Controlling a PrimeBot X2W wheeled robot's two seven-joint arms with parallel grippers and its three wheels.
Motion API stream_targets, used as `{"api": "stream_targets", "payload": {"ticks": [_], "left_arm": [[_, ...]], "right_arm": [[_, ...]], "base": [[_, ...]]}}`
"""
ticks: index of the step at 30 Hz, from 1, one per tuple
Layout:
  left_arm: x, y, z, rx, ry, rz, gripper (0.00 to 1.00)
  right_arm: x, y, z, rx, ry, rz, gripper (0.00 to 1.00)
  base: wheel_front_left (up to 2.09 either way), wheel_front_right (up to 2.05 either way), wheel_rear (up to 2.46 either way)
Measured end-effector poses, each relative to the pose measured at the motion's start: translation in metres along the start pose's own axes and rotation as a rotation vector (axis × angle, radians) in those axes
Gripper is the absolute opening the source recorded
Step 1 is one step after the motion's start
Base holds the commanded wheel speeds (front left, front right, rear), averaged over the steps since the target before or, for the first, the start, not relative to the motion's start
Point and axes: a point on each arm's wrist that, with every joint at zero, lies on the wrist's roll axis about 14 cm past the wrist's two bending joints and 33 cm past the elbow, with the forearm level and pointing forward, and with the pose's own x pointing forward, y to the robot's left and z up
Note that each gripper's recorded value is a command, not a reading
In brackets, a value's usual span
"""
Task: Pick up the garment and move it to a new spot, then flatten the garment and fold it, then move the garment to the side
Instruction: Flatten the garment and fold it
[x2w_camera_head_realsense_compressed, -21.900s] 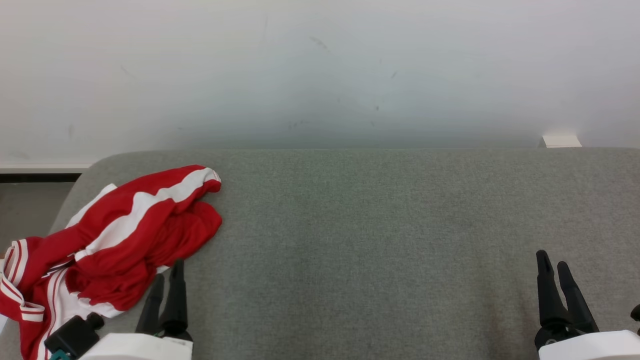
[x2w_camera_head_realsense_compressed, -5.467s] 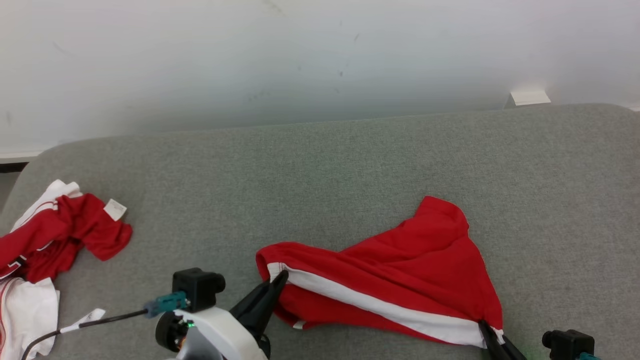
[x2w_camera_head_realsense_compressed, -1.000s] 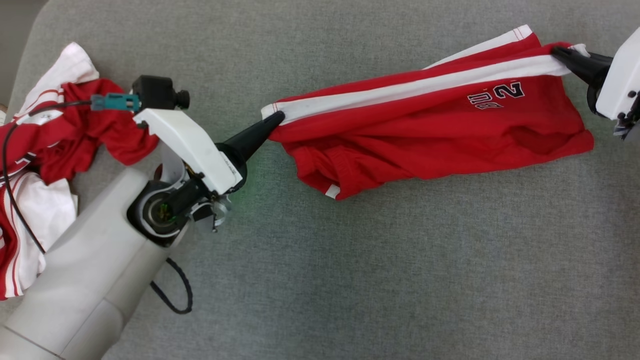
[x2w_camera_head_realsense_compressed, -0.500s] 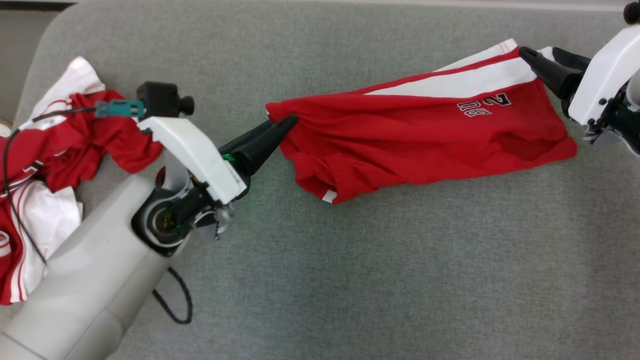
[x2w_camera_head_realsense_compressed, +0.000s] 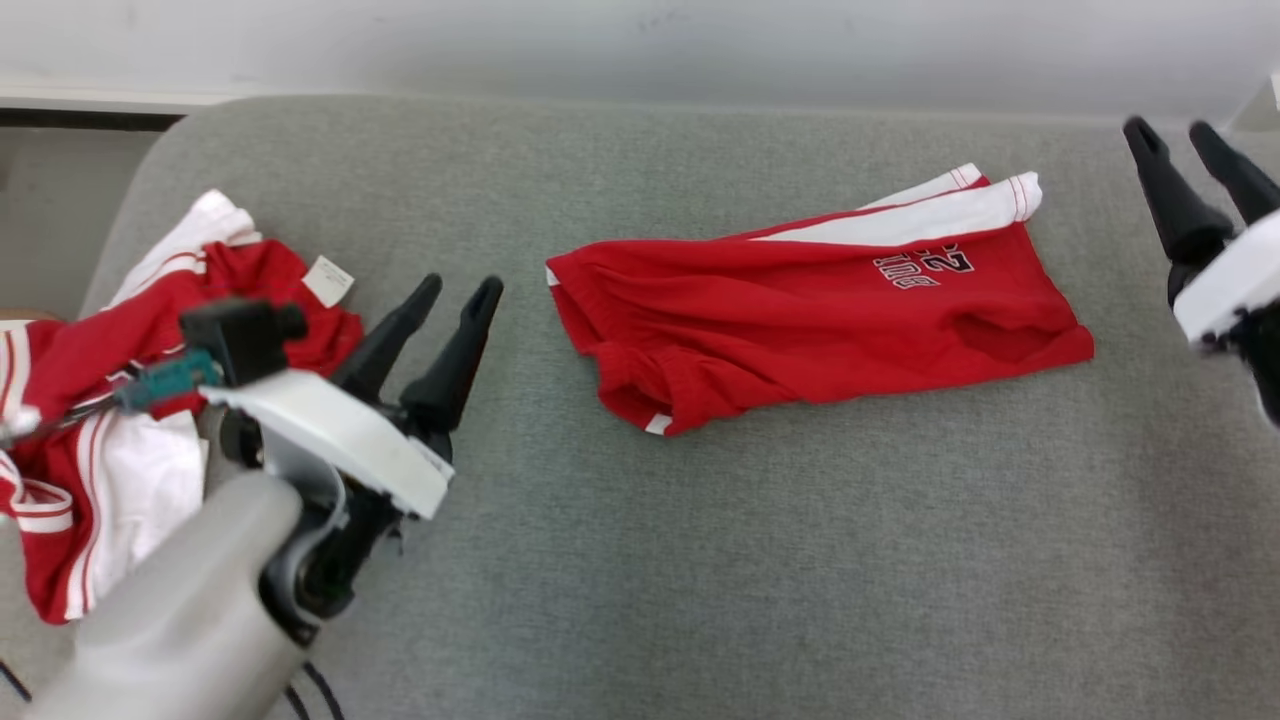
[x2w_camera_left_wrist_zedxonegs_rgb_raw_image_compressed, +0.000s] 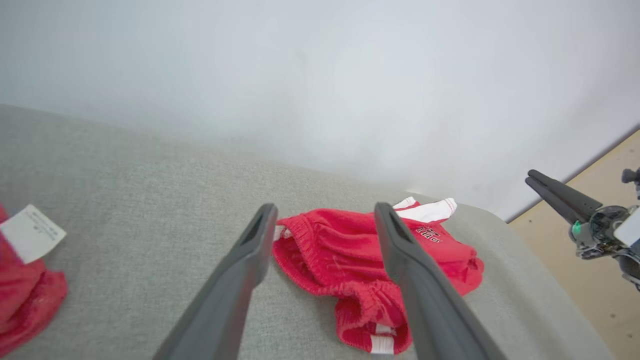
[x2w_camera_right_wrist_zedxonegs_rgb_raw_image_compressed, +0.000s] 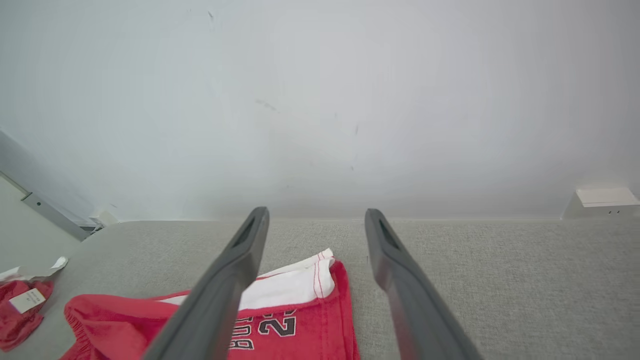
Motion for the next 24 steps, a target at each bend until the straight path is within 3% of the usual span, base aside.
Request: {"api": "stream_targets", "payload": {"ticks": [6,14,24], "left_arm": [[-0.025,0.006,0.002,0.111,-0.089,0.106,1.0],[-0.061,0.006,-0.005,0.063,-0.194,0.207,1.0],[-0.086,0.014,-0.011,0.027,-0.252,0.286,1.0]], "right_arm": [[-0.004,-0.011,-0.02,-0.007,-0.051,-0.044,1.0],[0.004,-0.015,-0.077,-0.027,0.074,-0.084,1.0],[0.025,-0.019,-0.112,-0.047,0.265,-0.116,1.0]], "base": [[0.0,0.0,0.0],[0.0,0.0,0.0],[0.0,0.0,0.0]]}}
